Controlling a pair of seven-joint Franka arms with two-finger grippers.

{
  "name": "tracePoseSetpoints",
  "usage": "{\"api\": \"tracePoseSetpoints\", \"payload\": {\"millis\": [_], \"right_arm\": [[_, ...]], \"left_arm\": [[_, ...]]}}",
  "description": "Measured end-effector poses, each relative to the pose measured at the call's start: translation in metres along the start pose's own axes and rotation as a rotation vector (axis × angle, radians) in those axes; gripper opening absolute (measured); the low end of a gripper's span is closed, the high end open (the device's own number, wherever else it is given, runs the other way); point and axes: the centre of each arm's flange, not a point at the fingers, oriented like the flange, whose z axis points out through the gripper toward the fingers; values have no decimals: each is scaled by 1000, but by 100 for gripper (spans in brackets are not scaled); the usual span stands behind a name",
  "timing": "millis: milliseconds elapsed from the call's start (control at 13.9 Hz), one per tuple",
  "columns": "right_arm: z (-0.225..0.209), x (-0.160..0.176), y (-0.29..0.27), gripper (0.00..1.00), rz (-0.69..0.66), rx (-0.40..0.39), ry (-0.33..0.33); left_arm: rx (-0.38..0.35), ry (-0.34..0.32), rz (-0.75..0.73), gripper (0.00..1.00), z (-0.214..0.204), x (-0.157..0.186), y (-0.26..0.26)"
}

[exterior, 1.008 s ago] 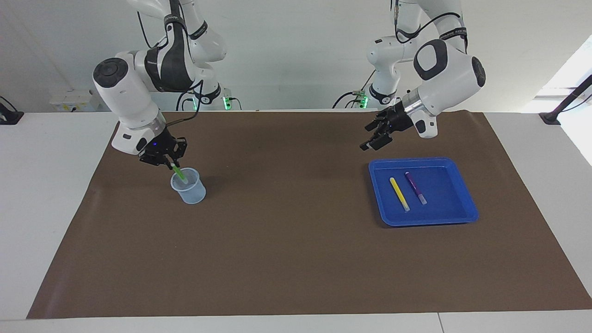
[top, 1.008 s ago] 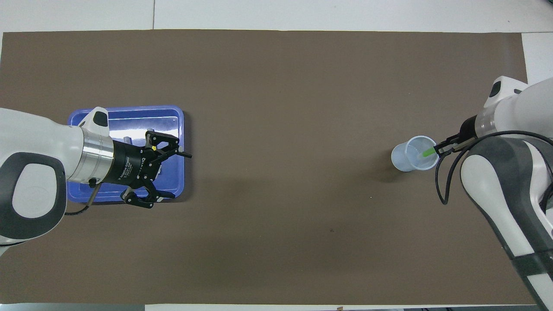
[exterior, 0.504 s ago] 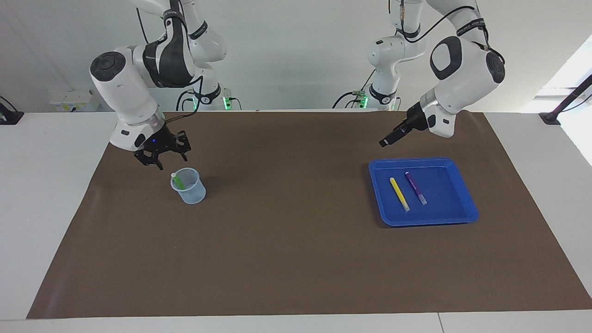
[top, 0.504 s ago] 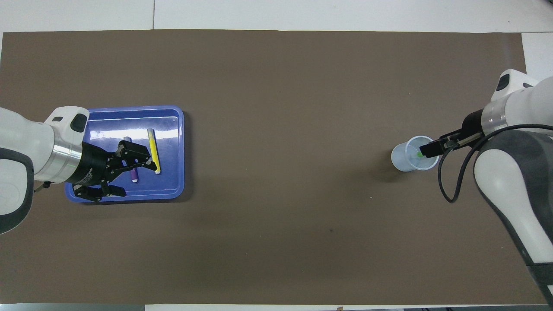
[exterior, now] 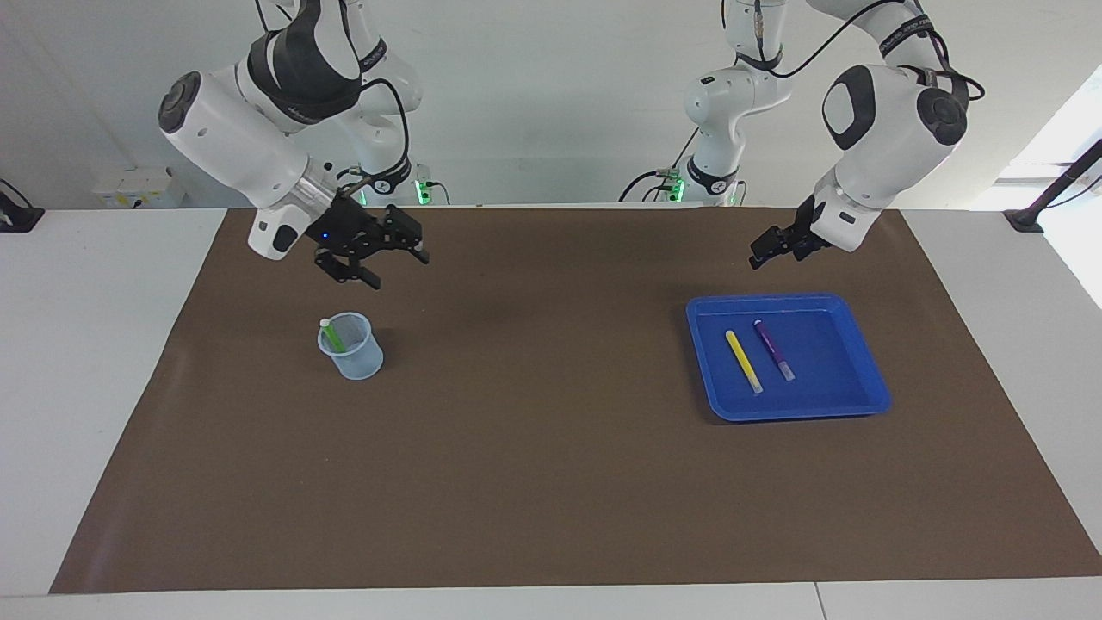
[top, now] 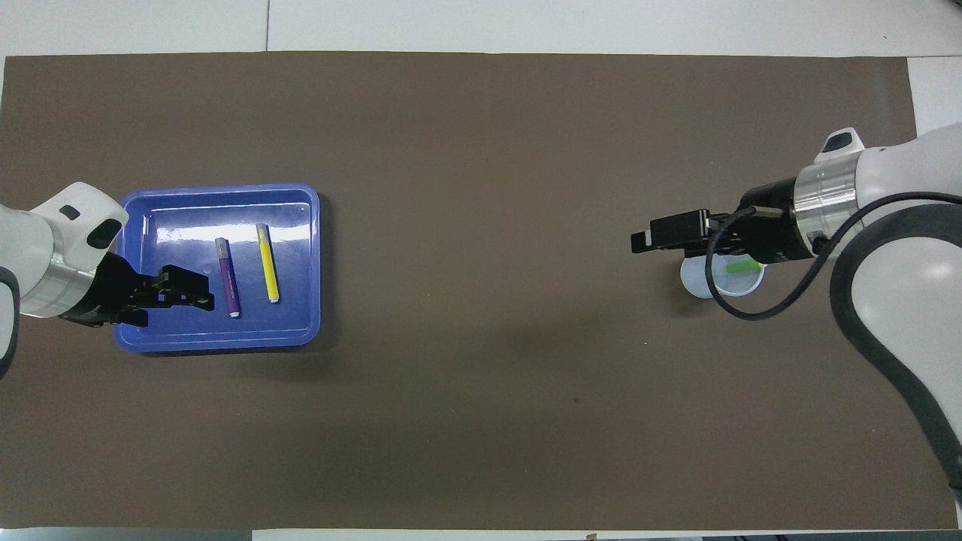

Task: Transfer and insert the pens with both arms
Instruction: 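Grasp the purple pen with the left gripper while the right gripper returns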

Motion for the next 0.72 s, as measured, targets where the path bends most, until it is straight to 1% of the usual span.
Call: {"api": "tracePoseSetpoints", "payload": {"millis": [216,360,504,648,720], "right_arm": [[22,-8,-46,100,198,109,15],[31,-13,-67,100,303,175,6],[41,-17,-83,100,353,212,20],[59,-25,-102,100,377,230,47],[69,-31,-111,100,385,234,60]], "left_arm": [[73,38,73,100,3,9,-6],[80,64,90,100,15,23,-7],[84,81,101,100,34,40,-10],[105,96,120,100,58,58,-16],[103,103,125,100,72,67,-18]]}}
